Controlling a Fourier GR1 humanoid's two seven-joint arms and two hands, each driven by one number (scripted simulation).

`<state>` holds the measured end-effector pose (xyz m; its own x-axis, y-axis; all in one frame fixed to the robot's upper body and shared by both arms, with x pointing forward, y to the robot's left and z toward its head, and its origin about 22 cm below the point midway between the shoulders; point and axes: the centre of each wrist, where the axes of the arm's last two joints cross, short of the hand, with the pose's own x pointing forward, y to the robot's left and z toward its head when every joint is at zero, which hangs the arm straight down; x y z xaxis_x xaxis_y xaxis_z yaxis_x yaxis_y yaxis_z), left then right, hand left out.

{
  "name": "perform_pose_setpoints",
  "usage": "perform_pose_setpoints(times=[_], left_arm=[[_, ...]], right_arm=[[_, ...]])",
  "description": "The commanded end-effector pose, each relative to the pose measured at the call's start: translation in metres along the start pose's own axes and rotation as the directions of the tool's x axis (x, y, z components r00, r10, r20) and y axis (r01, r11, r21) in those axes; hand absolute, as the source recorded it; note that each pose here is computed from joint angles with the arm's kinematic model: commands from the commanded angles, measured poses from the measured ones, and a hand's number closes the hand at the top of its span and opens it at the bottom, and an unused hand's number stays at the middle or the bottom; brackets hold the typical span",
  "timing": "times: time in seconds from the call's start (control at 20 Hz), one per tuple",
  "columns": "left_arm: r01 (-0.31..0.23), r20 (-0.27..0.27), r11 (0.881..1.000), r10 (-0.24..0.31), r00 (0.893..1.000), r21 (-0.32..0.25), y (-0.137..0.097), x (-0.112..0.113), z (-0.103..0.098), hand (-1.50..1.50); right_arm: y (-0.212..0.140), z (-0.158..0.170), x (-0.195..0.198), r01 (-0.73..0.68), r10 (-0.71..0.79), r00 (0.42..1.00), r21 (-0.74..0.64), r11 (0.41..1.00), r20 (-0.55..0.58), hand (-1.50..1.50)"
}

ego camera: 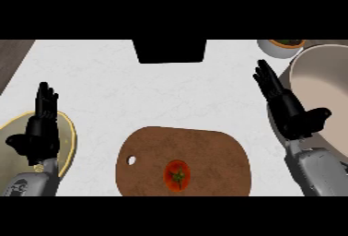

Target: Pick the tomato from the cutting board and place it in the pot

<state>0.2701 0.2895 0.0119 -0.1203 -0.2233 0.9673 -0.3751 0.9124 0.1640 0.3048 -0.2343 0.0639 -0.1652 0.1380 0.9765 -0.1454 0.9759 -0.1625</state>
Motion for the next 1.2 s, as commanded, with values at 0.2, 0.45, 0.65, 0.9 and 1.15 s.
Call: perform_pose_setpoints(times=[0.2, 0.45, 0.65, 0.9, 1.15], left_arm=[[-0.113, 0.108, 0.970, 0.138, 0.984, -0.214, -0.040, 0.041, -0.017, 0.00], [-0.183, 0.060, 0.934, 0.211, 0.976, -0.307, -0.049, 0.059, -0.026, 0.00], [-0.196, 0.035, 0.932, 0.217, 0.976, -0.305, -0.052, 0.072, -0.035, 0.00], [-0.198, 0.012, 0.934, 0.211, 0.977, -0.297, -0.033, 0.072, -0.042, 0.00], [-0.189, -0.006, 0.938, 0.195, 0.981, -0.291, -0.037, 0.068, -0.037, 0.00]], right_arm=[[0.093, -0.031, 0.087, -0.001, -0.336, 0.887, 0.728, 0.686, 0.318, 1.50], [0.050, -0.058, 0.102, -0.371, -0.209, 0.766, 0.684, 0.628, 0.608, -1.50], [0.044, -0.062, 0.101, -0.454, -0.373, 0.645, 0.728, 0.514, 0.667, -1.50], [0.038, -0.062, 0.087, -0.647, -0.330, 0.551, 0.642, 0.412, 0.767, -1.50], [0.022, -0.065, 0.082, -0.813, -0.192, 0.486, 0.521, 0.259, 0.853, -1.50]])
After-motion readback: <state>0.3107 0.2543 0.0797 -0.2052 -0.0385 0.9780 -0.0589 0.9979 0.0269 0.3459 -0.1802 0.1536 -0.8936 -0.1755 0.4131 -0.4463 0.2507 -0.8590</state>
